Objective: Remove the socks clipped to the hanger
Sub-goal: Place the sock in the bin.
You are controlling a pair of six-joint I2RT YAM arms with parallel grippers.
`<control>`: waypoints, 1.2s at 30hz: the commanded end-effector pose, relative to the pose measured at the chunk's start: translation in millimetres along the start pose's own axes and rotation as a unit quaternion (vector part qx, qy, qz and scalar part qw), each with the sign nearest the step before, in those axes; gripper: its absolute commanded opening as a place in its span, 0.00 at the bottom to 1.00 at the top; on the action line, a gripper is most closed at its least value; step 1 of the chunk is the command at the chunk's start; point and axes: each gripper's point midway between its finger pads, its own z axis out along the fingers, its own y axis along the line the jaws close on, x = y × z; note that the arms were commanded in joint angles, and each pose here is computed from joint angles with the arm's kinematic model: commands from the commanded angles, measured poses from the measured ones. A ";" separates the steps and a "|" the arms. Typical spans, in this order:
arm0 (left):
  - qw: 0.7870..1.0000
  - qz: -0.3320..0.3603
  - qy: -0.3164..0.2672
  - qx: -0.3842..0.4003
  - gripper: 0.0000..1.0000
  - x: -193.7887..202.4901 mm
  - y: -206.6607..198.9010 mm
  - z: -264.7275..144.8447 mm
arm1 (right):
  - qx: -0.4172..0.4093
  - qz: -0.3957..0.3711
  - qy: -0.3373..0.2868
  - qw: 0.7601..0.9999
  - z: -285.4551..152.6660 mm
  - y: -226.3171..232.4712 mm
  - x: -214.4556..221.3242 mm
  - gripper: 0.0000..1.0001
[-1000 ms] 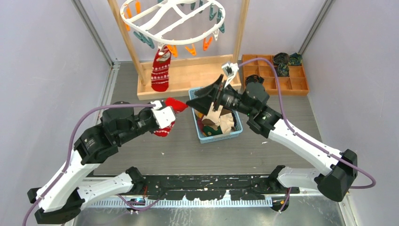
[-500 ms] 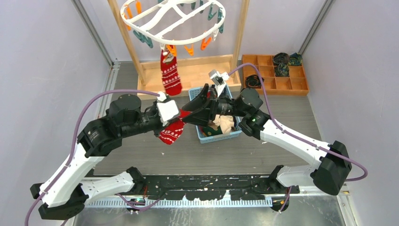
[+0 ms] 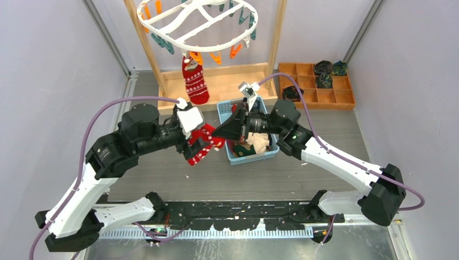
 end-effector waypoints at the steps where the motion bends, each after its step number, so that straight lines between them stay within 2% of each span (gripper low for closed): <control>1: 0.997 -0.038 0.002 -0.071 0.88 -10.0 26.9 -7.8 | 0.063 0.022 -0.022 0.998 -14.7 -11.5 -31.1 0.01; 4: 0.991 -0.074 0.027 -0.107 0.99 -2.6 48.6 -10.0 | 0.107 0.084 -0.010 0.991 -33.6 -43.5 -26.2 0.01; 7: 0.986 -0.120 0.036 -0.114 1.00 14.8 68.6 -10.4 | 0.173 0.103 0.007 0.980 -58.3 -82.3 -11.3 0.01; 11: 0.968 -0.221 0.032 -0.113 1.00 32.7 93.6 -15.1 | 0.311 0.096 0.064 0.944 -96.8 -132.3 19.9 0.01; 14: 0.956 -0.268 0.025 -0.114 1.00 46.4 108.2 -16.9 | 0.367 0.088 0.080 0.923 -112.9 -155.0 27.6 0.01; 19: 0.944 -0.295 -0.008 -0.145 1.00 54.4 129.5 -24.7 | 0.424 0.079 0.100 0.896 -122.7 -200.9 31.5 0.01; 23: 0.932 -0.328 -0.005 -0.154 1.00 68.9 136.1 -25.1 | 0.465 0.063 0.113 0.876 -122.5 -251.9 32.0 0.01; 29: 0.923 -0.354 -0.001 -0.151 1.00 86.7 133.2 -21.9 | 0.507 0.007 0.073 0.859 -114.7 -313.7 5.6 0.01; 32: 0.921 -0.359 0.005 -0.151 1.00 92.3 129.0 -22.4 | 0.545 0.001 0.073 0.835 -123.7 -339.5 8.2 0.01; 34: 0.921 -0.358 0.005 -0.155 1.00 94.4 127.4 -24.0 | 0.573 -0.006 0.078 0.816 -134.9 -350.2 12.9 0.06; 35: 0.921 -0.356 0.004 -0.158 1.00 94.7 127.4 -24.9 | 0.596 -0.014 0.075 0.799 -144.8 -355.3 12.0 0.15; 36: 0.921 -0.355 0.004 -0.161 1.00 95.0 128.2 -25.7 | 0.611 -0.022 0.071 0.788 -151.3 -356.2 9.9 0.21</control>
